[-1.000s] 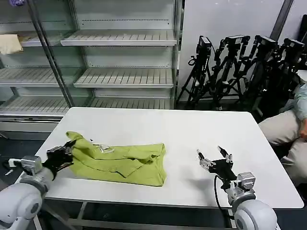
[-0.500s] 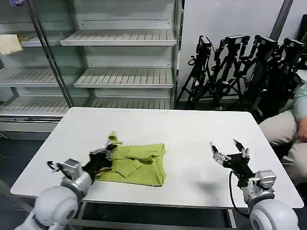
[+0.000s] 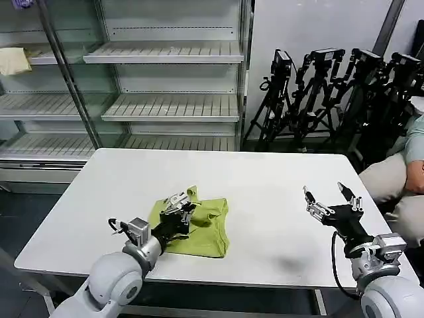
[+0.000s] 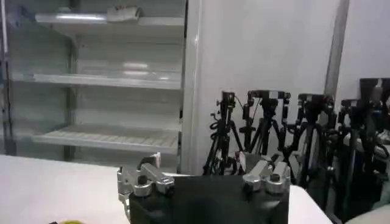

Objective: Fold and organize the clothes.

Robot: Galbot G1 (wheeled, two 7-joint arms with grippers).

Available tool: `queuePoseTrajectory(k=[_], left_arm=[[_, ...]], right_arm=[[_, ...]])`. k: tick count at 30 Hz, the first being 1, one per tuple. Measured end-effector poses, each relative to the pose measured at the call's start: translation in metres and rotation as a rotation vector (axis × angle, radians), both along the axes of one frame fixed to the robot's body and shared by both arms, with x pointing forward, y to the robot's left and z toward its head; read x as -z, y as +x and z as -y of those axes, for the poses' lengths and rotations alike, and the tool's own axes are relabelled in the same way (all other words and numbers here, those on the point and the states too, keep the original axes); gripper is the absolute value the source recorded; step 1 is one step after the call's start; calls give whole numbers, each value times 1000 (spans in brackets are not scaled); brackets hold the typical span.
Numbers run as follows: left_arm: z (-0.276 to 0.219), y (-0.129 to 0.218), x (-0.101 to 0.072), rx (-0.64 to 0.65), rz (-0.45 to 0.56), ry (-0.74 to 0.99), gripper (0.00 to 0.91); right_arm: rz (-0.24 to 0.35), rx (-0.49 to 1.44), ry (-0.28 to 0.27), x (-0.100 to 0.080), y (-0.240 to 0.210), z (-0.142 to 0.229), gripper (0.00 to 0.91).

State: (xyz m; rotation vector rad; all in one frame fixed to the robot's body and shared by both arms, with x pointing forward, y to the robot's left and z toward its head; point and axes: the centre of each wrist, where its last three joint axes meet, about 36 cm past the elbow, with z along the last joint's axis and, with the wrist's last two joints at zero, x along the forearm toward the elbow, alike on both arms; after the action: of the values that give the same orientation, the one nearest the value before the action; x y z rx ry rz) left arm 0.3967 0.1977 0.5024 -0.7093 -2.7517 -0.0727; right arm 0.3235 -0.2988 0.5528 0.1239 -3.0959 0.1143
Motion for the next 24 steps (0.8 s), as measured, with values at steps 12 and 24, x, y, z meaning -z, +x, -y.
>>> queuePoseTrajectory(k=[12,24], left_arm=[[9,18,-7,12,4,-37,907],[-4,23,-31,-38,104,-160,907]], right_arm=[[13,-3,5,-3,0,-5,907],[10,-15,12,2,4,-9,907]])
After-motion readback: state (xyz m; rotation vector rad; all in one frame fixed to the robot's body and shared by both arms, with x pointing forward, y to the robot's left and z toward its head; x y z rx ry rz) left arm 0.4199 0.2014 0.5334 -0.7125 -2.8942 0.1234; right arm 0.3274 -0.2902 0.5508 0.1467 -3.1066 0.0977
